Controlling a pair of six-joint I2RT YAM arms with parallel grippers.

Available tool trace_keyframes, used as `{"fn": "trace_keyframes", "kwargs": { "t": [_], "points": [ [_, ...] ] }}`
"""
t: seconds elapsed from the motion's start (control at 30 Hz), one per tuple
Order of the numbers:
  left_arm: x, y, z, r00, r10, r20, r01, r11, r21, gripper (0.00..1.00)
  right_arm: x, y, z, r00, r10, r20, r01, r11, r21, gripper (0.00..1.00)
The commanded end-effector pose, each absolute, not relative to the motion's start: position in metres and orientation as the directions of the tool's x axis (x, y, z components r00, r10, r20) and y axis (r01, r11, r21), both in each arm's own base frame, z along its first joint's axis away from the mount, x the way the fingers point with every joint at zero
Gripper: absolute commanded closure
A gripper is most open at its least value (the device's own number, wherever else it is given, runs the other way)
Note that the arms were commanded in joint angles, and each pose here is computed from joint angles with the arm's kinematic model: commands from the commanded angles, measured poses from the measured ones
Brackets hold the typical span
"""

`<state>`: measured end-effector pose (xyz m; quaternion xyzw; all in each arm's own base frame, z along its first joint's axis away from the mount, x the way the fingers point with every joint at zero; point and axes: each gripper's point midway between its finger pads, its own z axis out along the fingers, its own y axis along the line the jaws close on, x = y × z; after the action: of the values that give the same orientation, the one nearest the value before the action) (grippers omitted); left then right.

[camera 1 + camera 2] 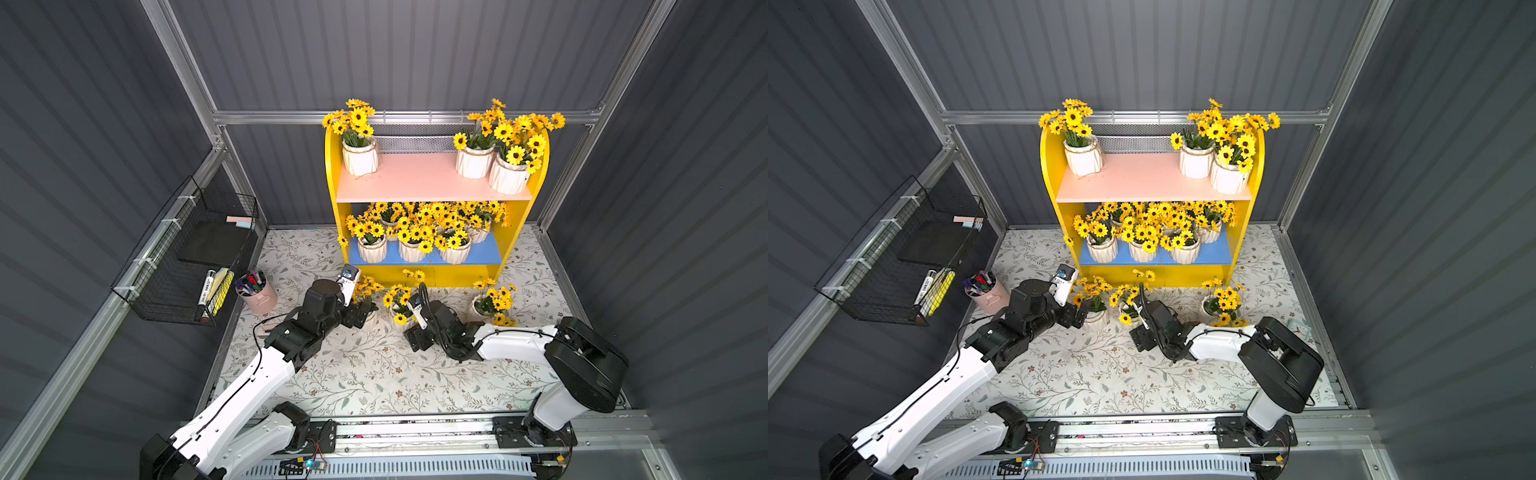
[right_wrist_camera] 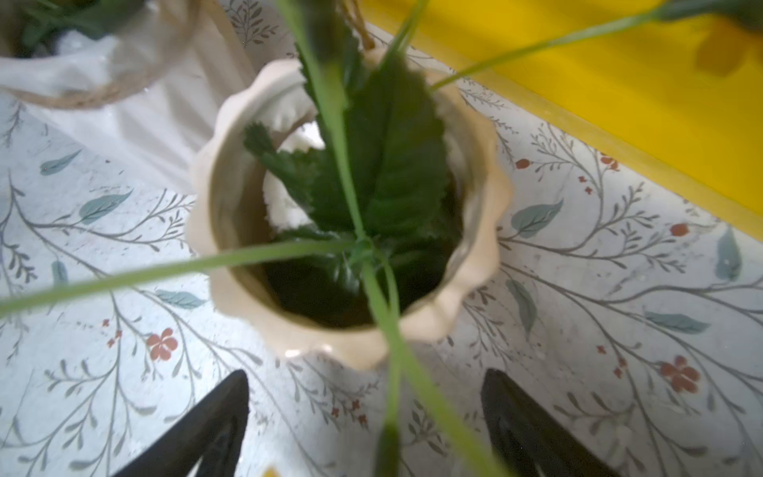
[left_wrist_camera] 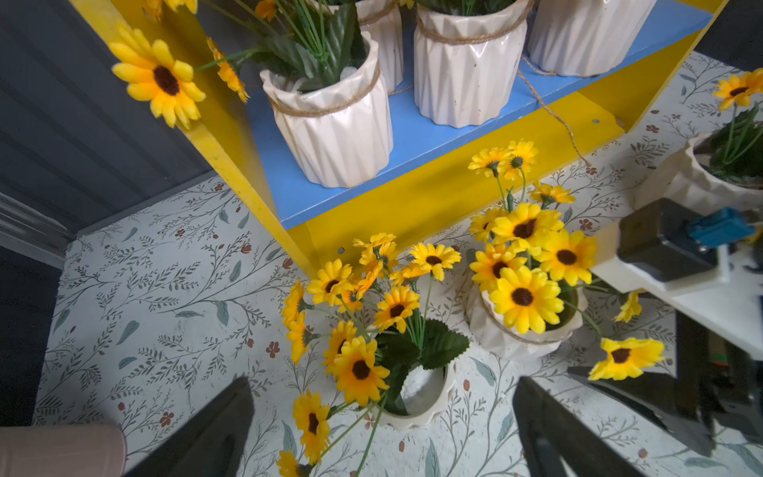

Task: Take the sunflower pots off the shelves
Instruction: Place the sunflower pot at the center of the board, then pick up the sunflower pot from the shelf.

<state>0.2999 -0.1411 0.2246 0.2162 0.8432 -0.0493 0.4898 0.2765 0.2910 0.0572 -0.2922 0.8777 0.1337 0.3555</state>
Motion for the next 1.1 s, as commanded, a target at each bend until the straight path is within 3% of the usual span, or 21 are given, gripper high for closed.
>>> {"fn": "trace_keyframes", "kwargs": {
  "t": [0.0, 0.27, 0.53, 0.83, 1.07],
  "points": [
    [0.304, -0.146, 0.251, -0.412, 0.304, -0.859, 0.412, 0.903, 0.122, 0.01, 0.256, 0.274, 0.06, -0.606, -0.449, -0.657, -0.621, 0.783, 0.038, 0.06],
    [0.31, -0.162, 0.317, -0.366, 0.316, -0.875, 0.471, 0.874, 0.119, 0.0, 0.219, 0.248, 0.08, -0.642, -0.43, -0.635, -0.624, 0.774, 0.106, 0.01],
    [0.328, -0.204, 0.405, -0.232, 0.452, -0.861, 0.541, 0.796, 0.272, 0.0, 0.211, 0.236, 0.118, -0.609, -0.365, -0.705, -0.614, 0.779, 0.127, 0.01],
    [0.386, -0.219, 0.486, -0.181, 0.441, -0.879, 0.421, 0.843, 0.336, 0.01, 0.214, 0.239, 0.134, -0.575, -0.334, -0.747, -0.622, 0.771, 0.134, 0.01],
    [0.414, -0.214, 0.502, -0.186, 0.405, -0.895, 0.32, 0.886, 0.335, 0.0, 0.216, 0.24, 0.146, -0.546, -0.319, -0.775, -0.629, 0.767, 0.128, 0.01]
  ]
}}
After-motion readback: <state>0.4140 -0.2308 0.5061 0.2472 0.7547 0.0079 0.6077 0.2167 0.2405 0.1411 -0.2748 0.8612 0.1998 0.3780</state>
